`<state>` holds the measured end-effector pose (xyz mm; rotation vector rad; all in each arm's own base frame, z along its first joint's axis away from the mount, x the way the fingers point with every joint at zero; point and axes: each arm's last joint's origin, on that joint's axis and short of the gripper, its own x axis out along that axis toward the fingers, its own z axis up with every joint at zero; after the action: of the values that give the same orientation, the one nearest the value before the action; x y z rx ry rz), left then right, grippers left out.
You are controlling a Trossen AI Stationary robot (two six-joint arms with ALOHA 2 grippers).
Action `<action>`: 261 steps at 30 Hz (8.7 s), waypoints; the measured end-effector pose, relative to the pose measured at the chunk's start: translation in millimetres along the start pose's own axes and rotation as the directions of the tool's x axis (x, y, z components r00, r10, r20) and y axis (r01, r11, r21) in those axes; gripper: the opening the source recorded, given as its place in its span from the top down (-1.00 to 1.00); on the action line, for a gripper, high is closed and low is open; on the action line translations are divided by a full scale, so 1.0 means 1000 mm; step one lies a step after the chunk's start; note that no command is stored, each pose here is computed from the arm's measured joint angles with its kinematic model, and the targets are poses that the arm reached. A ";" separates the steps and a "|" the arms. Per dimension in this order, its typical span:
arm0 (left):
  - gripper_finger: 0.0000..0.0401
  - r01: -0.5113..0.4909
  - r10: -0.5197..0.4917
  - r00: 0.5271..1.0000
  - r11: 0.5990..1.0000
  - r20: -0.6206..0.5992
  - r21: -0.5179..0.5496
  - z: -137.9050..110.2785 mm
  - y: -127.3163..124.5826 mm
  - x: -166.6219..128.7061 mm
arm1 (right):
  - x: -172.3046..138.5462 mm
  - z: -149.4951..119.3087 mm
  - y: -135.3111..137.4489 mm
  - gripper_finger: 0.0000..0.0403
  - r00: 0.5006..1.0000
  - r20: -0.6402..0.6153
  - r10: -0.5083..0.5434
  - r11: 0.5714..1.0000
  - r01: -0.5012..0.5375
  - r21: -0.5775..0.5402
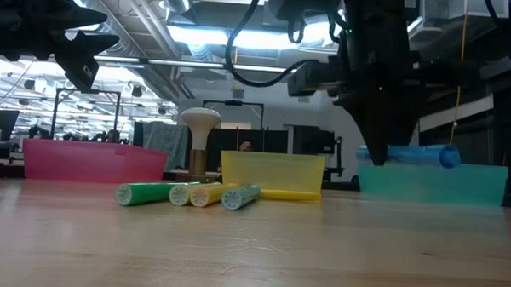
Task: Pick & Place Markers
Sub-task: Put the blue highlighter into the blue bin, then put the green highlighter into the blue bin
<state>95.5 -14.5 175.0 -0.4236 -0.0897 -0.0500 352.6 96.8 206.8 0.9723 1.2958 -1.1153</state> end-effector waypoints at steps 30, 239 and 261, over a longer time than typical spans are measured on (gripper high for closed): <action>0.29 0.000 0.000 1.000 1.000 0.000 0.000 0.000 0.000 0.000 | -0.051 0.132 -0.130 0.67 0.968 0.198 -0.153 0.988 0.147 0.042; 0.29 0.000 0.000 1.000 1.000 0.000 0.000 0.000 0.000 0.000 | 0.046 0.101 0.033 -0.31 0.923 -0.013 0.385 0.153 -0.077 -0.985; 0.29 0.000 0.000 1.000 1.000 0.000 0.000 0.000 0.000 0.000 | 0.046 0.101 0.033 -0.31 0.923 -0.013 0.384 0.154 -0.077 -0.985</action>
<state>95.5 -14.4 175.0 -0.4236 -0.0898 -0.0500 404.4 2.0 165.5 -0.0313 1.2354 0.0598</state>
